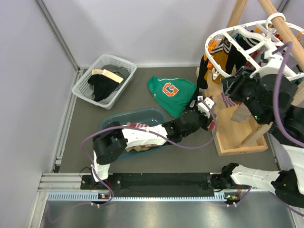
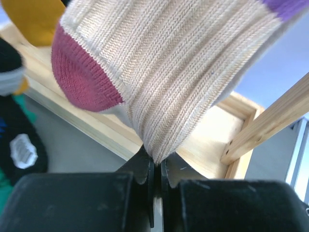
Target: Remove the socks clipped to the hanger
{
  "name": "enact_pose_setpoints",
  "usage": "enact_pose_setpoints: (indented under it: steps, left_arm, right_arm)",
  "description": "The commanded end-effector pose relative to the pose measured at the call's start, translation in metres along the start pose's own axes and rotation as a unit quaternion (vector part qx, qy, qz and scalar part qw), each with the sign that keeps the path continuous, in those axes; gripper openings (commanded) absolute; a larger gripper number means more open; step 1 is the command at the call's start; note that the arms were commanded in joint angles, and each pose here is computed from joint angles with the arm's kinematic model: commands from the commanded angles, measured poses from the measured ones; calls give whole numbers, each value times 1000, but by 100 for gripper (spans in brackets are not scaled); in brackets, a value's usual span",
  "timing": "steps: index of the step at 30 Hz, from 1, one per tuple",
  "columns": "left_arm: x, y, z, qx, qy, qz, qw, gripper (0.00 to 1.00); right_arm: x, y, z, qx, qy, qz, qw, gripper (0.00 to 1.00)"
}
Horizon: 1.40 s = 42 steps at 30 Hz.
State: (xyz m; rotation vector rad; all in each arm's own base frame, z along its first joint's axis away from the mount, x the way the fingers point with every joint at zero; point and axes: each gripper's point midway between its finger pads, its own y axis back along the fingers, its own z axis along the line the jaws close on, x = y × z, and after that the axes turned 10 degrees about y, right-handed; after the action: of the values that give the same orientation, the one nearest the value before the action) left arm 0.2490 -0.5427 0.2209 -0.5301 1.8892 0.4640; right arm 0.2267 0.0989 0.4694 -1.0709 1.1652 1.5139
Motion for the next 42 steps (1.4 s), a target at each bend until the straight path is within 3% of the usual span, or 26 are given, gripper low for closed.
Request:
enact_pose_setpoints:
  steps: [1,8,20,26,42]
  left_arm:
    - [-50,25,-12,6,-6,-51,999,0]
    - [-69,59,-27,51,9,-53,997,0]
    - [-73,97,-40,96,41,-34,994,0]
    - [-77,103,-45,110,48,-33,992,0]
    - [-84,117,-44,117,62,-33,991,0]
  right_arm:
    - [-9,24,-9,-22,23,-9,999,41]
    - [-12,42,-28,-25,75,-32,996,51]
    - [5,47,-25,-56,88,-18,994,54]
    - [7,36,-35,-11,97,-18,995,56]
    - [12,25,-37,9,110,-21,994,66]
